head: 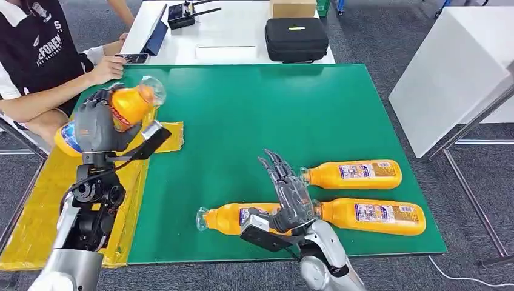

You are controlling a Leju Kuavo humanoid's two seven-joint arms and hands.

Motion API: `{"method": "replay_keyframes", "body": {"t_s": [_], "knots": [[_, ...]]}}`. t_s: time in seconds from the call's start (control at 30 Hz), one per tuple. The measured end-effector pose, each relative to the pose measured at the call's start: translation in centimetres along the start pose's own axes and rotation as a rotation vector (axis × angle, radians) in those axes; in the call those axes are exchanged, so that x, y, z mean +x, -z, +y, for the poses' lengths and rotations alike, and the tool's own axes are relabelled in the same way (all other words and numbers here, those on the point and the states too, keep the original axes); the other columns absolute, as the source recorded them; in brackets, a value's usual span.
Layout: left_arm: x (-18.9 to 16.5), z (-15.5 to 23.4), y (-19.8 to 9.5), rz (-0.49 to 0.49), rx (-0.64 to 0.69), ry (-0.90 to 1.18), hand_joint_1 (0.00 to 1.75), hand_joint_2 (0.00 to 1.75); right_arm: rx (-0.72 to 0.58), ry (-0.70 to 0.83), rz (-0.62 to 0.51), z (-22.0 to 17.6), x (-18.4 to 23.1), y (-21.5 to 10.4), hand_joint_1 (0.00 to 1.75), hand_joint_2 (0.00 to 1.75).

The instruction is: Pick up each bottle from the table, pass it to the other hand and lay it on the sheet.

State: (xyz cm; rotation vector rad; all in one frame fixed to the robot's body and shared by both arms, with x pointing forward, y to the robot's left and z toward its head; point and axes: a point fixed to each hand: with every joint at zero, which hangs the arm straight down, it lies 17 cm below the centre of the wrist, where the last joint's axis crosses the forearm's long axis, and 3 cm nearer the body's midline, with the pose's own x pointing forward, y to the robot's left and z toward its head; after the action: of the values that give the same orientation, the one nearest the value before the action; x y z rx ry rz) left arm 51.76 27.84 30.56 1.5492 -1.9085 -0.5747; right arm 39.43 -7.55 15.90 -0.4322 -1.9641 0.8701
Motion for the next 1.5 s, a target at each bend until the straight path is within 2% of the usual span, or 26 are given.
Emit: {"method": "replay_keyframes", "body": {"t_s": [0.1, 0.17, 0.2, 0.27, 0.37, 0.4, 0.43, 0.67, 1.13, 1.17, 1.2, 1.23, 1.27, 1.3, 1.37, 1.5], "knots": [[-1.0, -0.4, -0.2, -0.005, -0.016, 0.124, 1.75, 1.75, -0.007, -0.016, -0.003, -0.3, 0.0, -0.3, 0.0, 1.75], [-2.7, -0.5, -0.2, 0.038, -0.028, 0.212, 1.75, 1.75, 0.002, -0.049, -0.003, -0.3, -0.1, -0.4, 0.0, 1.75], [-4.5, -0.9, -0.2, 0.106, -0.048, 0.241, 1.75, 1.75, 0.016, -0.075, 0.0, -0.1, -0.2, -0.4, 0.0, 1.75], [-6.2, -1.7, -0.3, 0.143, -0.09, 0.296, 1.75, 1.75, 0.053, -0.111, 0.016, 0.5, -0.8, -0.7, 0.0, 1.75], [-6.8, -3.0, -0.7, 0.1, -0.143, 0.352, 1.75, 1.75, 0.087, -0.142, 0.031, 0.9, -1.4, -1.1, 0.0, 1.75], [-6.9, -3.6, -0.8, 0.09, -0.166, 0.364, 0.65, 1.75, 0.112, -0.157, 0.042, 1.4, -1.6, -1.2, 0.0, 1.75], [-7.2, -4.3, -1.1, 0.085, -0.194, 0.377, 0.0, 1.75, 0.143, -0.174, 0.054, 1.9, -2.0, -1.5, 0.0, 0.0], [-8.7, -8.6, -3.6, 0.086, -0.363, 0.412, 0.0, 1.75, 0.388, -0.278, 0.098, 6.3, -4.0, -3.7, 0.0, 0.0], [-8.4, -10.8, -6.0, 0.102, -0.454, 0.323, 0.0, 1.75, 0.56, -0.358, 0.111, 9.7, -6.6, -7.0, 0.0, 0.0], [-8.3, -10.7, -6.1, 0.1, -0.454, 0.314, 0.0, 1.75, 0.565, -0.362, 0.116, 9.8, -6.9, -7.1, 0.0, 1.75], [-8.3, -10.8, -6.2, 0.102, -0.457, 0.307, 0.0, 1.75, 0.568, -0.365, 0.117, 9.8, -7.0, -7.1, 0.0, 1.75], [-8.2, -10.8, -6.3, 0.106, -0.458, 0.301, 0.0, 1.75, 0.571, -0.368, 0.118, 9.9, -7.1, -7.1, 0.17, 1.75], [-8.2, -10.8, -6.3, 0.11, -0.458, 0.289, 0.0, 1.75, 0.575, -0.371, 0.12, 9.9, -7.3, -7.1, 1.52, 1.75], [-7.9, -10.9, -6.4, 0.106, -0.459, 0.267, 0.0, 1.75, 0.582, -0.376, 0.13, 10.0, -7.6, -7.2, 1.75, 1.75], [-6.9, -10.9, -6.4, 0.1, -0.454, 0.194, 0.0, 1.75, 0.593, -0.401, 0.152, 10.0, -8.5, -7.2, 1.75, 1.75], [-3.5, -10.0, -6.2, 0.093, -0.419, -0.081, 0.0, 1.75, 0.577, -0.436, 0.191, 10.0, -9.9, -6.7, 1.75, 1.75]]}}
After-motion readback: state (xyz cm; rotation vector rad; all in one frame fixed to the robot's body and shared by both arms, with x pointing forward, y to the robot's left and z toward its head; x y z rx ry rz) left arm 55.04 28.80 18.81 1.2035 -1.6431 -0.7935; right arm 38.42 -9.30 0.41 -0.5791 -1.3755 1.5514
